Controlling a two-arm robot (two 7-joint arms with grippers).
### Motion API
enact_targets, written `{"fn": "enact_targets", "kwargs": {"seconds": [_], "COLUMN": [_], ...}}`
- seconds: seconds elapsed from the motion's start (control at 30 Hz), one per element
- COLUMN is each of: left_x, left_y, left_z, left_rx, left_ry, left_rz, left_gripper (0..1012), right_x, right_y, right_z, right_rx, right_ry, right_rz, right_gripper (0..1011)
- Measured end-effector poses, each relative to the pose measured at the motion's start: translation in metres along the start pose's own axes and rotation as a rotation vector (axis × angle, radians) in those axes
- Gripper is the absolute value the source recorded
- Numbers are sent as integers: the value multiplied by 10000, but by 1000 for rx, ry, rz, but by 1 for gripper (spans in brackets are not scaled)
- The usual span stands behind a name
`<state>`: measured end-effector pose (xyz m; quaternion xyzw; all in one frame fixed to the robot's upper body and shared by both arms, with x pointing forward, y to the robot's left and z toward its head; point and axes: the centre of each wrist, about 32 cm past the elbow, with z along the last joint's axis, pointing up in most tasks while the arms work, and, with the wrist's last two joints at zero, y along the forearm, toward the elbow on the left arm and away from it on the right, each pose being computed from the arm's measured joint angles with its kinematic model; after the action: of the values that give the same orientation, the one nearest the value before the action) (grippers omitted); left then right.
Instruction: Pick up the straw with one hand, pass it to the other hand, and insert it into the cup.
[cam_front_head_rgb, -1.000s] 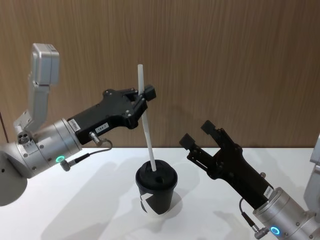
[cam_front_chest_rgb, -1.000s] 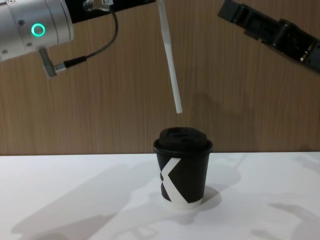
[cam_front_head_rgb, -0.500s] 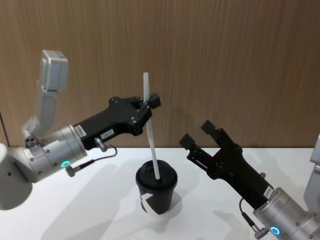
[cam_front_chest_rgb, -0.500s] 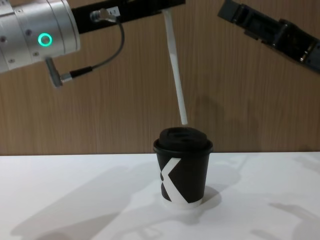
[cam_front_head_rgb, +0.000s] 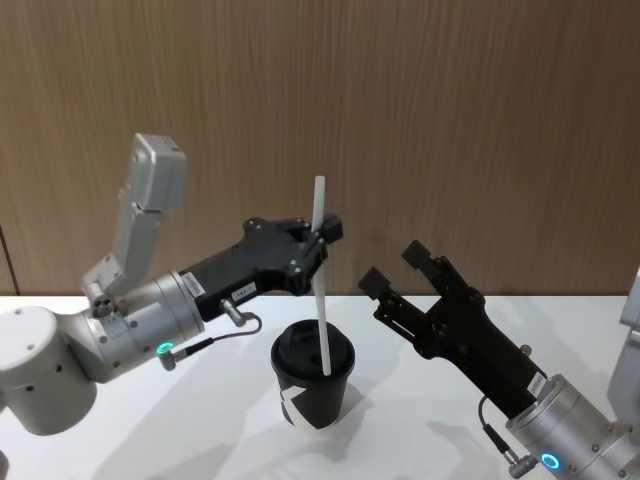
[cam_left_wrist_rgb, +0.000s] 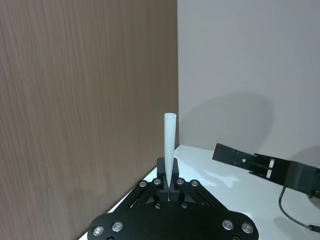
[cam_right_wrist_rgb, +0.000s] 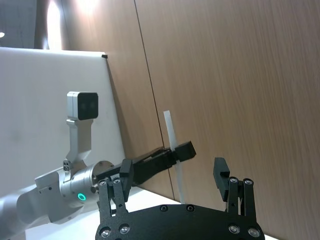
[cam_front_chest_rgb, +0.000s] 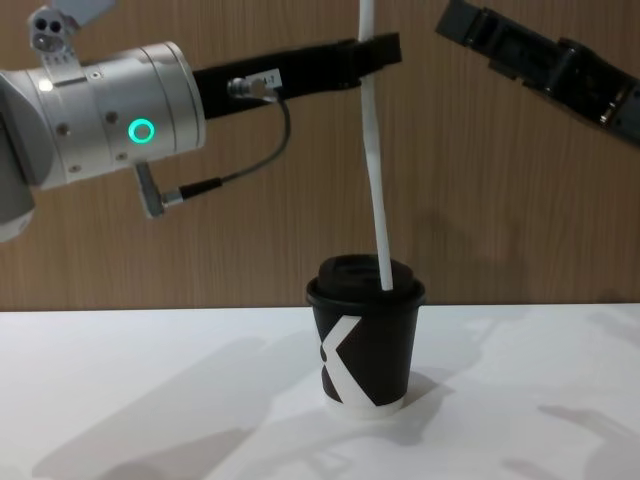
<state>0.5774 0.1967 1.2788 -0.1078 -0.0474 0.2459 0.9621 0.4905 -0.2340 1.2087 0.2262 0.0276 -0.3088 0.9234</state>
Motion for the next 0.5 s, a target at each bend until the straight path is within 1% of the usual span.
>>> {"fn": "enact_targets", "kwargs": {"seconds": [0.1,0.23,0.5], "left_x": [-11,-24,-41], "left_y": [-21,-43,-72], "left_z": [-28,-48,-52], "left_rx": [4,6,0], "left_ry": [-8,-16,-27], "left_rz": [2,2,0], "left_gripper": [7,6,7], "right_x": [0,0,0], "right_y": [0,0,0], "right_z": [0,0,0], "right_rx": [0,0,0], "right_ry": [0,0,0], "right_rz": [0,0,0], "right_gripper": [1001,1001,1001]}}
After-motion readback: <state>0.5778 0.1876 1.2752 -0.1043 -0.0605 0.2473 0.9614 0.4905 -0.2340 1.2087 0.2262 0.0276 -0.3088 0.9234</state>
